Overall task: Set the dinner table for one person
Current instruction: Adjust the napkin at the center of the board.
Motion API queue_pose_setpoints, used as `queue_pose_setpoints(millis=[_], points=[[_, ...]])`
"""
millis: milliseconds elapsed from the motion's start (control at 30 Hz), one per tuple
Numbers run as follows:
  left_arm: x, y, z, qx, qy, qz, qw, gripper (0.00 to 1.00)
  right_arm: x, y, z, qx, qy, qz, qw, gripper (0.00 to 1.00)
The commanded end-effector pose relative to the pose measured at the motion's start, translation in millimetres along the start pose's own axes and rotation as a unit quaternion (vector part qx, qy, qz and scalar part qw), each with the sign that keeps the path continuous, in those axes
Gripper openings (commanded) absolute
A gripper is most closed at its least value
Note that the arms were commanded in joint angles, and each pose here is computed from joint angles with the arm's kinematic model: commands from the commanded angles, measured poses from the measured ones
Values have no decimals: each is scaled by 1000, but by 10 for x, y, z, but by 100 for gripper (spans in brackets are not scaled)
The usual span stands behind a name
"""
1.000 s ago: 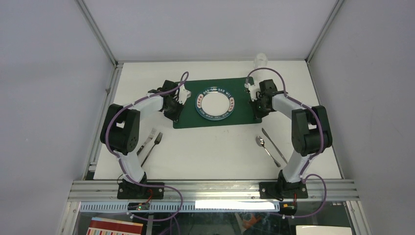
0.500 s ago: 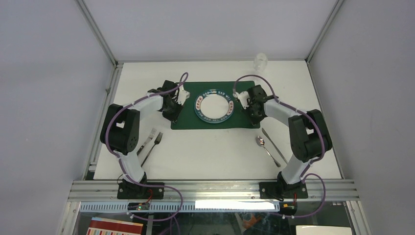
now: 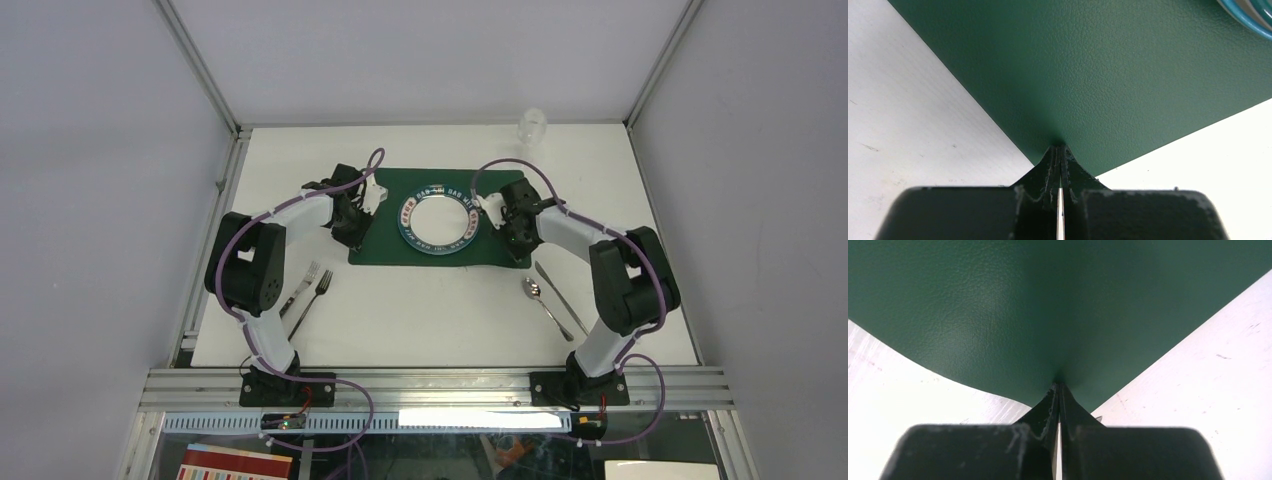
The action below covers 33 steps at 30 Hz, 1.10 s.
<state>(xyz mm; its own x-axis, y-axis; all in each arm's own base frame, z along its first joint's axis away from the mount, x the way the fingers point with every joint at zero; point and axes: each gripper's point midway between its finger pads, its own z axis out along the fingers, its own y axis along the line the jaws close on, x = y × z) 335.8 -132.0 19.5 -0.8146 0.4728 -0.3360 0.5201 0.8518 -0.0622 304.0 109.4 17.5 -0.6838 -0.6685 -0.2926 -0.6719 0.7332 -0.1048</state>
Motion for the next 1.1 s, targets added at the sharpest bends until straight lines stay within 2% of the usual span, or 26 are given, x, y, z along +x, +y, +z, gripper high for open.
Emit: queue_pose_setpoints(millis=[0, 200, 300, 533, 633, 1067], points=[[305, -97, 45, 15, 57, -14, 998, 0, 775, 719, -64, -134, 135, 12, 982, 0], [242, -35, -15, 9, 44, -23, 999, 0, 665, 573, -117, -97, 117, 10, 988, 0], [252, -31, -27, 9, 43, -23, 999, 0, 523, 443, -116, -68, 95, 14, 993, 7], [305, -54, -57, 13, 43, -22, 999, 0, 107, 104, -147, -37, 38, 75, 996, 8], [314, -75, -64, 19, 42, -21, 999, 0, 30, 34, -112, -41, 39, 91, 994, 0], [416, -140, -39, 36, 51, -22, 998, 0, -54, -115, 84, -24, 49, 114, 992, 0]])
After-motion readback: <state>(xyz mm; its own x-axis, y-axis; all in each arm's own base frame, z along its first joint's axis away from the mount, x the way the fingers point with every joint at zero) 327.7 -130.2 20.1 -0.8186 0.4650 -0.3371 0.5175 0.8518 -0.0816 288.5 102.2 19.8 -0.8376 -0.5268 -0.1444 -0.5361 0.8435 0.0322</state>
